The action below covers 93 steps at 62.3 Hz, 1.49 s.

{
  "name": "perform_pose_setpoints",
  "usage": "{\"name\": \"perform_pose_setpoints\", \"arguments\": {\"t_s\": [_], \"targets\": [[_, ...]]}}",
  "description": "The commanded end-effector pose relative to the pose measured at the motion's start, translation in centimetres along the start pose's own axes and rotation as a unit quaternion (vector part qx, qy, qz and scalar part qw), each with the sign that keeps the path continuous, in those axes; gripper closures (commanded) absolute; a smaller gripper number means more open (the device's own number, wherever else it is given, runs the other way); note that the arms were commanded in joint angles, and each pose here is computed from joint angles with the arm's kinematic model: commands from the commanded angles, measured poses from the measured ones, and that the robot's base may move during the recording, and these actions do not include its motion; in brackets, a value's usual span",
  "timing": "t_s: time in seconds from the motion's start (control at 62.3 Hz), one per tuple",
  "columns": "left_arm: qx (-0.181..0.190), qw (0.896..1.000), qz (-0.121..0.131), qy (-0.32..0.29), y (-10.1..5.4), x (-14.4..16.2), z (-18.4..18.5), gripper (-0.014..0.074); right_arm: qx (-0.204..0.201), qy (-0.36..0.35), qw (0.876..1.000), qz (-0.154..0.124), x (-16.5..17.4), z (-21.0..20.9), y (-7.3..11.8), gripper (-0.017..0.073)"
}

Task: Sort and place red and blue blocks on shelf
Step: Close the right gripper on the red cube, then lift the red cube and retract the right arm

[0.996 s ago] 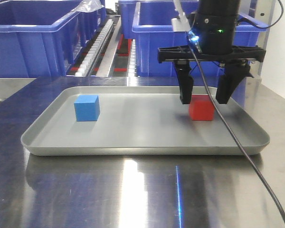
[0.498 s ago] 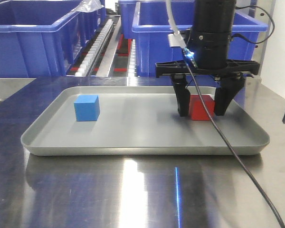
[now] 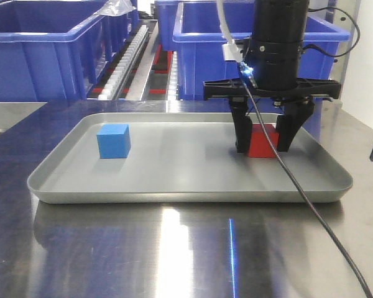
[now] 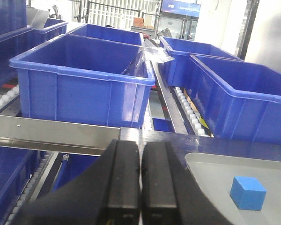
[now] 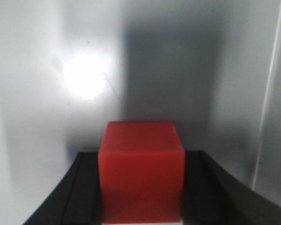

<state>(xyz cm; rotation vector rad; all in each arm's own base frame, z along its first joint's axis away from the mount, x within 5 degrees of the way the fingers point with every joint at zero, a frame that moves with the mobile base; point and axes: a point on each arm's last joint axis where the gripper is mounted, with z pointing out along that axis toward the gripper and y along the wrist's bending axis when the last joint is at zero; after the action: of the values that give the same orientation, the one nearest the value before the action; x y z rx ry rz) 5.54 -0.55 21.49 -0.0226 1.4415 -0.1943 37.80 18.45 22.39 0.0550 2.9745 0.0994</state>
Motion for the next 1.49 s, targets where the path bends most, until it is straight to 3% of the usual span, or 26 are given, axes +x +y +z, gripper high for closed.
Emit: {"name": "perform_pose_setpoints", "arguments": {"t_s": [0.0,0.161,0.305,0.385,0.53,0.739,0.963,1.14,1.301,1.477], "targets": [[-0.001,0.999,-0.002,-0.032,0.2,0.6,-0.2,0.0470,-0.023,-0.066,0.998,0.000,-0.4,-4.7,-0.5,0.0520],[-0.001,0.999,-0.002,-0.032,0.2,0.6,-0.2,0.0470,-0.016,-0.114,0.993,-0.014,-0.4,-7.1,-1.1,0.0512],[-0.001,0.999,-0.002,-0.032,0.2,0.6,-0.2,0.0470,-0.014,-0.166,0.984,-0.060,-0.2,-9.3,-2.2,0.0512],[-0.001,0.999,-0.002,-0.032,0.2,0.6,-0.2,0.0470,-0.023,-0.204,0.975,-0.089,0.3,-10.5,-3.5,0.0512],[-0.001,0.999,-0.002,-0.032,0.2,0.6,-0.2,0.0470,-0.030,-0.264,0.957,-0.114,1.8,-11.6,-6.5,0.0512],[-0.001,0.999,-0.002,-0.032,0.2,0.6,-0.2,0.0470,-0.037,-0.360,0.928,-0.084,4.9,-12.3,-11.7,0.0512],[-0.001,0.999,-0.002,-0.032,0.2,0.6,-0.2,0.0470,-0.025,-0.488,0.871,-0.049,9.8,-13.1,-15.8,0.0512],[-0.001,0.999,-0.002,-0.032,0.2,0.6,-0.2,0.0470,-0.025,-0.547,0.836,-0.043,14.0,-13.2,-16.6,0.0512],[-0.001,0.999,-0.002,-0.032,0.2,0.6,-0.2,0.0470,-0.026,-0.568,0.822,-0.043,17.9,-12.8,-17.1,0.0515],[-0.001,0.999,-0.002,-0.032,0.2,0.6,-0.2,0.0470,-0.032,-0.620,0.783,-0.043,21.7,-14.2,-17.5,0.0515]]}}
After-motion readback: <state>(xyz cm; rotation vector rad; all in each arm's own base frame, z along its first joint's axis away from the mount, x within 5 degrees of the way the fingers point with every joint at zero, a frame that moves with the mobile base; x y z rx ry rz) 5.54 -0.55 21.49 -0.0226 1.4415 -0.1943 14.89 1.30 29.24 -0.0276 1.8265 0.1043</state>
